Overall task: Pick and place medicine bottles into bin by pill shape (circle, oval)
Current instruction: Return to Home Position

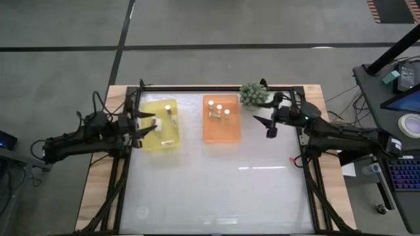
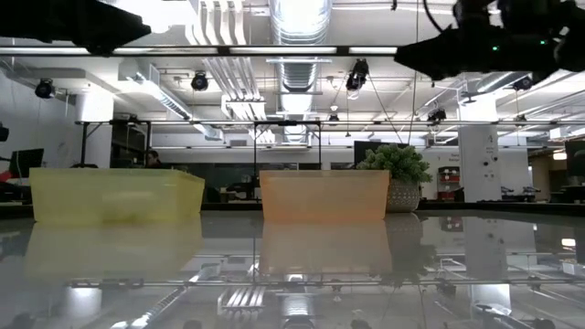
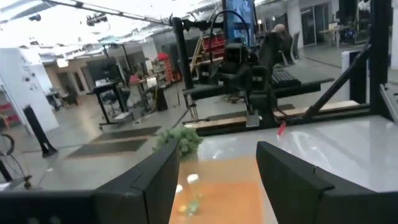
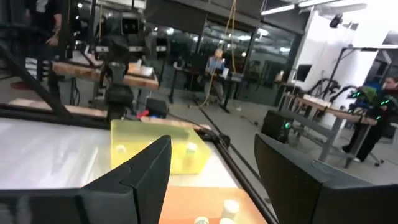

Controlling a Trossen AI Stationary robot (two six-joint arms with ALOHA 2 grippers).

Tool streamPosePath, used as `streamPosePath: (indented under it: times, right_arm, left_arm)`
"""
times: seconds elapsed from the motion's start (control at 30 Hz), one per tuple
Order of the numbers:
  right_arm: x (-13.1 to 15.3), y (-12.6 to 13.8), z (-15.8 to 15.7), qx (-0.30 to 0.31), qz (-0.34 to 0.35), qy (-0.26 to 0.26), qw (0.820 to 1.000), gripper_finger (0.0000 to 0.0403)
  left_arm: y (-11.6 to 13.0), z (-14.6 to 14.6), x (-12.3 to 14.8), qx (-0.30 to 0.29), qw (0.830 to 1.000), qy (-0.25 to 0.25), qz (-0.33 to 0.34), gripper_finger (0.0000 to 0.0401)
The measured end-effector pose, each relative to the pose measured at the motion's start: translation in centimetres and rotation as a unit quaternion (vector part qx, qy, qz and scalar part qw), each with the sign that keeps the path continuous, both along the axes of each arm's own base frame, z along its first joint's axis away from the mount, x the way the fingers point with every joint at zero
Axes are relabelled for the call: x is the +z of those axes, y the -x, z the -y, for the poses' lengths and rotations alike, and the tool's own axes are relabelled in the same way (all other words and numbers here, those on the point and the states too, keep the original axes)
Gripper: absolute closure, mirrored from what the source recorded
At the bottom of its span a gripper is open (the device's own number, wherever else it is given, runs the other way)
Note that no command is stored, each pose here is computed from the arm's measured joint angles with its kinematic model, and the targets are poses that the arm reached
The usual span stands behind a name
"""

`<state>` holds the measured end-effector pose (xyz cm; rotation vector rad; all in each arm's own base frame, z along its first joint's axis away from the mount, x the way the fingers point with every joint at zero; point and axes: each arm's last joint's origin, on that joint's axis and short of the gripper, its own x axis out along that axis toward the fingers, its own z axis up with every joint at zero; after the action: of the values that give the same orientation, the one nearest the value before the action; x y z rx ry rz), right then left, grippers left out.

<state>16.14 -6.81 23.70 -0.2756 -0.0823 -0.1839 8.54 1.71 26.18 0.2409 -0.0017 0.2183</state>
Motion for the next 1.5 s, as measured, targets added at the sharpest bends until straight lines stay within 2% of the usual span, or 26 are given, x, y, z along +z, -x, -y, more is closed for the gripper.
streamPosePath:
  times: [0.23, 0.4, 0.5, 0.8, 1.23, 1.5]
  right_arm:
    - [-0.9, 2.8, -1.3, 0.0, 0.042, 0.013, 0.999, 0.0182]
    - [-0.1, 5.2, -2.5, 0.002, 0.097, 0.035, 0.995, 0.0182]
    - [-0.1, 6.0, -2.9, 0.002, 0.104, 0.038, 0.994, 0.0182]
    - [-1.5, 7.1, -3.3, -0.002, 0.113, 0.041, 0.993, 0.0183]
    - [-3.3, 7.6, -3.6, 0.005, 0.133, 0.014, 0.991, 0.0183]
    - [-3.8, 7.5, -3.5, 0.008, 0.113, -0.015, 0.993, 0.0184]
  left_arm:
    - [0.3, 0.1, -1.2, -0.002, 1.0, 0.013, 0.027, 0.0203]
    - [0.3, 0.1, -2.0, -0.004, 0.999, 0.018, 0.041, 0.0203]
    - [0.1, 0.0, -3.0, -0.004, 0.999, 0.023, 0.032, 0.0203]
    - [0.1, 0.0, -5.0, -0.006, 0.998, 0.049, 0.033, 0.0203]
    - [-0.5, 0.0, -6.9, -0.016, 0.997, 0.076, 0.02, 0.0203]
    - [-0.8, 0.0, -7.4, -0.032, 0.995, 0.084, 0.036, 0.0203]
